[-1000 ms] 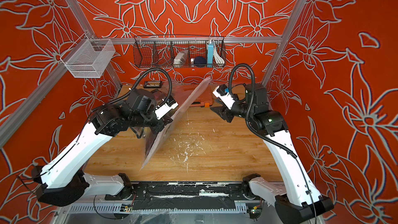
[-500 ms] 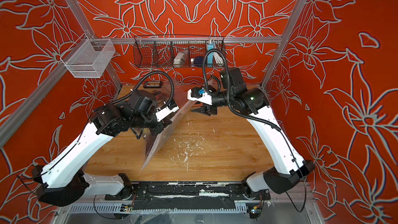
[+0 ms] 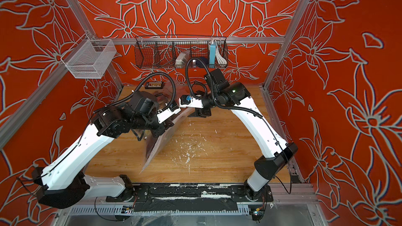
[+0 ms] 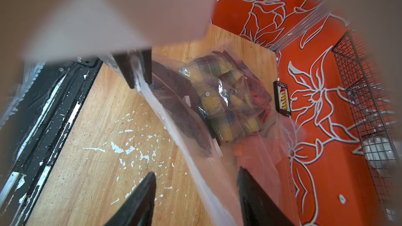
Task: Place the folded shirt into the vacuum bag
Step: Close the vacuum bag at the center of the board, then reset both arms
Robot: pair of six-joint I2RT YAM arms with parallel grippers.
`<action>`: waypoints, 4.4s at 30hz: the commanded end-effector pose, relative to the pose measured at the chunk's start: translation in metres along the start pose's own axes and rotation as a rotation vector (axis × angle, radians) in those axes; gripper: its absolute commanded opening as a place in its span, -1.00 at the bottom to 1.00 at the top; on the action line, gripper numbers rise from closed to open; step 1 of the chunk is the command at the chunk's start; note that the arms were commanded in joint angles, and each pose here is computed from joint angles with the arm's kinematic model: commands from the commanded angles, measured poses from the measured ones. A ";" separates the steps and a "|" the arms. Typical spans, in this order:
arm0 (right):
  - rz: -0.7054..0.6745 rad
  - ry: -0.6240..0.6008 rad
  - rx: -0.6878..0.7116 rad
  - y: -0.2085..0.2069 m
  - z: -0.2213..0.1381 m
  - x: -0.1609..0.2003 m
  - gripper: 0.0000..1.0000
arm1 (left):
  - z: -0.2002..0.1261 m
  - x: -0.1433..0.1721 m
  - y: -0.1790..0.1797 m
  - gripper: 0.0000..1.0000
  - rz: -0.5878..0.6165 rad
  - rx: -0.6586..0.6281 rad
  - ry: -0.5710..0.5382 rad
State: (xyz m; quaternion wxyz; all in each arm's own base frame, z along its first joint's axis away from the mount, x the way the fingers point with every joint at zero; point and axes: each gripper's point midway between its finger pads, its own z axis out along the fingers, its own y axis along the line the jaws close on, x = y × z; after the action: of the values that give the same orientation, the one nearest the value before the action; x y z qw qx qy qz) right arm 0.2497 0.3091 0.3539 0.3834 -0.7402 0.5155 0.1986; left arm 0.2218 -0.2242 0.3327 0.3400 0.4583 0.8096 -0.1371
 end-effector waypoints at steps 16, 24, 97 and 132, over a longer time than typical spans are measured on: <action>0.095 0.135 -0.046 0.016 0.027 0.028 -0.39 | -0.013 -0.018 -0.012 -1.00 -0.002 0.067 -0.065; 0.155 0.136 -0.046 0.022 0.025 0.030 -1.00 | -0.008 -0.002 -0.008 -1.00 -0.036 0.030 0.003; 1.038 -0.052 0.522 -0.068 -0.102 0.107 0.03 | 0.088 0.037 -0.122 -0.98 -0.423 0.350 0.274; 1.793 0.308 0.732 0.049 -0.034 0.284 -0.06 | 0.155 0.029 -0.002 0.23 -0.530 -0.051 0.002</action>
State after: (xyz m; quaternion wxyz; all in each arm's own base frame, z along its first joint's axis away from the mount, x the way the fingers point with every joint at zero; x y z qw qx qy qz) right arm 0.3165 0.0885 0.1933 0.2390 0.0579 0.9550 0.1656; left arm 0.2480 -0.3484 0.2329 0.2767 0.3051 0.8703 -0.2701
